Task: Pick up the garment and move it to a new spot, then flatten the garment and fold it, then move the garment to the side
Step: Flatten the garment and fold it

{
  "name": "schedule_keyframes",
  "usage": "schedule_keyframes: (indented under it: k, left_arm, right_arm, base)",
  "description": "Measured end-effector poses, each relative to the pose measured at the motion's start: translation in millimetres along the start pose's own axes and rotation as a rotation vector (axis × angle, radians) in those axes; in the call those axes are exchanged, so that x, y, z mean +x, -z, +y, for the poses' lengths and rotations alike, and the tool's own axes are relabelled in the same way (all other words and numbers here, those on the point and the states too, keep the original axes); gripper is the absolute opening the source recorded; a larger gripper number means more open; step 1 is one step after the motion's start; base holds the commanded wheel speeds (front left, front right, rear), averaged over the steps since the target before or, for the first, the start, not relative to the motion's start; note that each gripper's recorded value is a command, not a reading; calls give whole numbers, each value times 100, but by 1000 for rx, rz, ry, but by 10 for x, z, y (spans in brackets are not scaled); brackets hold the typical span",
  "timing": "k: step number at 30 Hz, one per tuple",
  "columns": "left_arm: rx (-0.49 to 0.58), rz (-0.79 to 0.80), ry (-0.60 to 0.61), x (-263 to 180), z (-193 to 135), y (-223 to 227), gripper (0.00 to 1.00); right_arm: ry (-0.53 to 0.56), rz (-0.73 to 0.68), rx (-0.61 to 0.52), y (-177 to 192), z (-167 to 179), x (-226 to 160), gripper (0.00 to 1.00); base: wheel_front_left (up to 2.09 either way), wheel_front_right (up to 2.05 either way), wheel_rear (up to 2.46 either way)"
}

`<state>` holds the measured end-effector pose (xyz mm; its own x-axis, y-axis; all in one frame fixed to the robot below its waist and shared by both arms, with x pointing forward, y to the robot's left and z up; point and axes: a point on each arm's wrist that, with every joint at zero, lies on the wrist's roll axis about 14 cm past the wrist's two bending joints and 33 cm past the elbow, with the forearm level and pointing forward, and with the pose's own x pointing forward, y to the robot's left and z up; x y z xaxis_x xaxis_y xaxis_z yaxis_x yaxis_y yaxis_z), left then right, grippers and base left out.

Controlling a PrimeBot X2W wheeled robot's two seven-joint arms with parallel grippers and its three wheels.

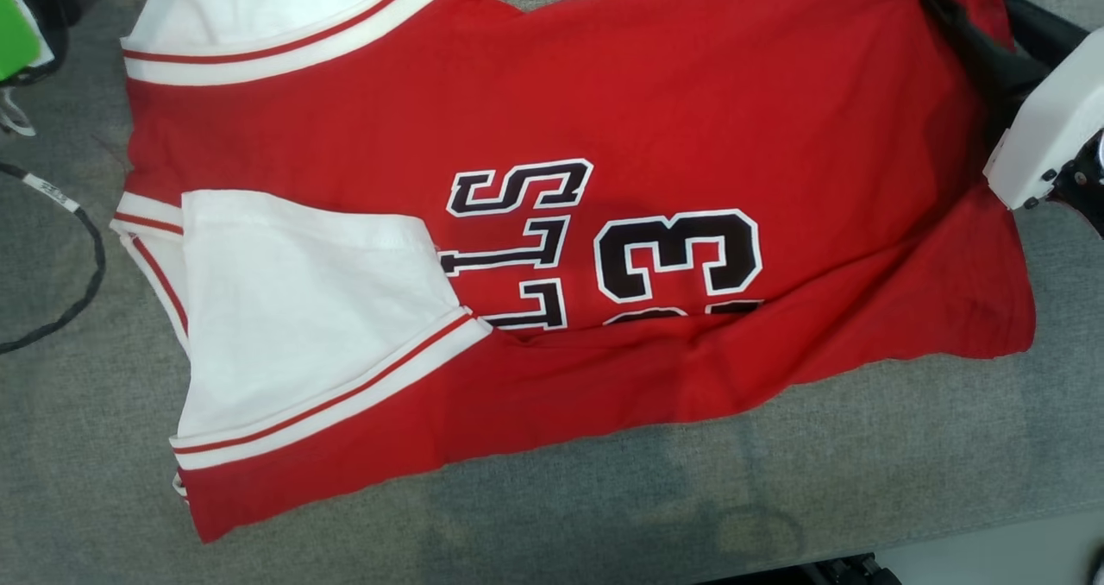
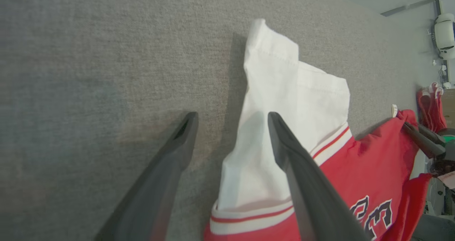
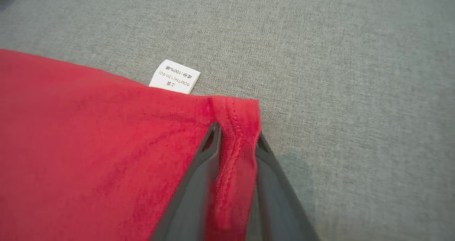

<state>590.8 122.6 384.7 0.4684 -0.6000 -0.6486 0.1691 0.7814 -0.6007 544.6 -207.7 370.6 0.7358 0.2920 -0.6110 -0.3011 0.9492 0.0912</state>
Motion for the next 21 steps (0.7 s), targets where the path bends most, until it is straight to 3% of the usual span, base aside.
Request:
schedule_keyframes:
  k: [9, 21]
  left_arm:
    - [110, 23, 6, 204, -46, -64, 100]
    - [237, 20, 12, 514, -165, -183, 100]
  right_arm:
    - [-3, 9, 0, 41, -16, -53, 31]
    - [-7, 20, -1, 84, -11, -77, 22]
  base:
    - [0, 0, 0]
    - [0, 0, 0]
